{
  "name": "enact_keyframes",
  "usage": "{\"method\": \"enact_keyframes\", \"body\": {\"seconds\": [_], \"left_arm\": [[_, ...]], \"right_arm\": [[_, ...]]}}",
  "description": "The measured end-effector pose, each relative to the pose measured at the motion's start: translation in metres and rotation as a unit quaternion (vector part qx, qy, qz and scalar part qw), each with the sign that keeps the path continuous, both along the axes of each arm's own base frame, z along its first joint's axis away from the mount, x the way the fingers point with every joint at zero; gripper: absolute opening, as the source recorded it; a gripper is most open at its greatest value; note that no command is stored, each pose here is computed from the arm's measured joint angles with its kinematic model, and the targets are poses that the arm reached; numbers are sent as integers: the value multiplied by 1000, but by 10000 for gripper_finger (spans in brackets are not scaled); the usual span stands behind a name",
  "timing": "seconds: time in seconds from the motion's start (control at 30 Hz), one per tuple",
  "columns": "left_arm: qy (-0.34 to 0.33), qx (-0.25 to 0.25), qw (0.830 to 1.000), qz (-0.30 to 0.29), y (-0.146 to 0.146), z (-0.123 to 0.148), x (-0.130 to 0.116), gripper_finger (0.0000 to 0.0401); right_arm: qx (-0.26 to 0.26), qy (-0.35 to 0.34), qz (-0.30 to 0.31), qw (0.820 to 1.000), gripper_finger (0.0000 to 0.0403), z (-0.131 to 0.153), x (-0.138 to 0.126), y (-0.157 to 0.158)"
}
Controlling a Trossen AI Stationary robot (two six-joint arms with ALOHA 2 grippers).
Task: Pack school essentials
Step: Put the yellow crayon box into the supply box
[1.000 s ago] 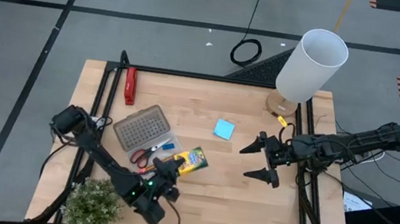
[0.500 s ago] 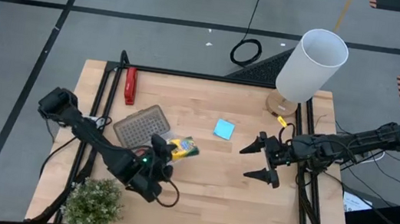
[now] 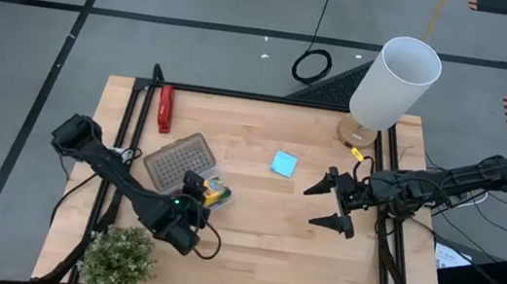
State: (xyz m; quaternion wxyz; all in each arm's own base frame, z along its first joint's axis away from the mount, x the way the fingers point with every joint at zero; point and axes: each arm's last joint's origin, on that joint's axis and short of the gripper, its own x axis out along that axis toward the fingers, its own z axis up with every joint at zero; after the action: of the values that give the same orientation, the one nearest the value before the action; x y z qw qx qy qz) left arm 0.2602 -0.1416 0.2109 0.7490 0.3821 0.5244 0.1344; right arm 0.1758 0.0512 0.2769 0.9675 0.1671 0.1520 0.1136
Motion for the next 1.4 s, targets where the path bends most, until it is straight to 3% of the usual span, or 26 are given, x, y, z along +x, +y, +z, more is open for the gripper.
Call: {"method": "enact_keyframes", "body": {"seconds": [0.33, 0.63, 1.03, 1.4], "left_arm": [[40, 12, 999, 1, 8, -15, -8, 117], [58, 40, 996, -56, 11, -34, -8, 117], [63, 42, 994, -82, 15, -52, -11, 120], [52, 28, 994, -88, 12, -57, -12, 239]], "right_arm": [[-1, 0, 0, 1000, 398, 0, 0, 0], [-3, -1, 1, 1000, 398, 0, 0, 0], [-4, -1, 1, 1000, 398, 0, 0, 0], [-7, -2, 2, 1000, 398, 0, 0, 0]]}}
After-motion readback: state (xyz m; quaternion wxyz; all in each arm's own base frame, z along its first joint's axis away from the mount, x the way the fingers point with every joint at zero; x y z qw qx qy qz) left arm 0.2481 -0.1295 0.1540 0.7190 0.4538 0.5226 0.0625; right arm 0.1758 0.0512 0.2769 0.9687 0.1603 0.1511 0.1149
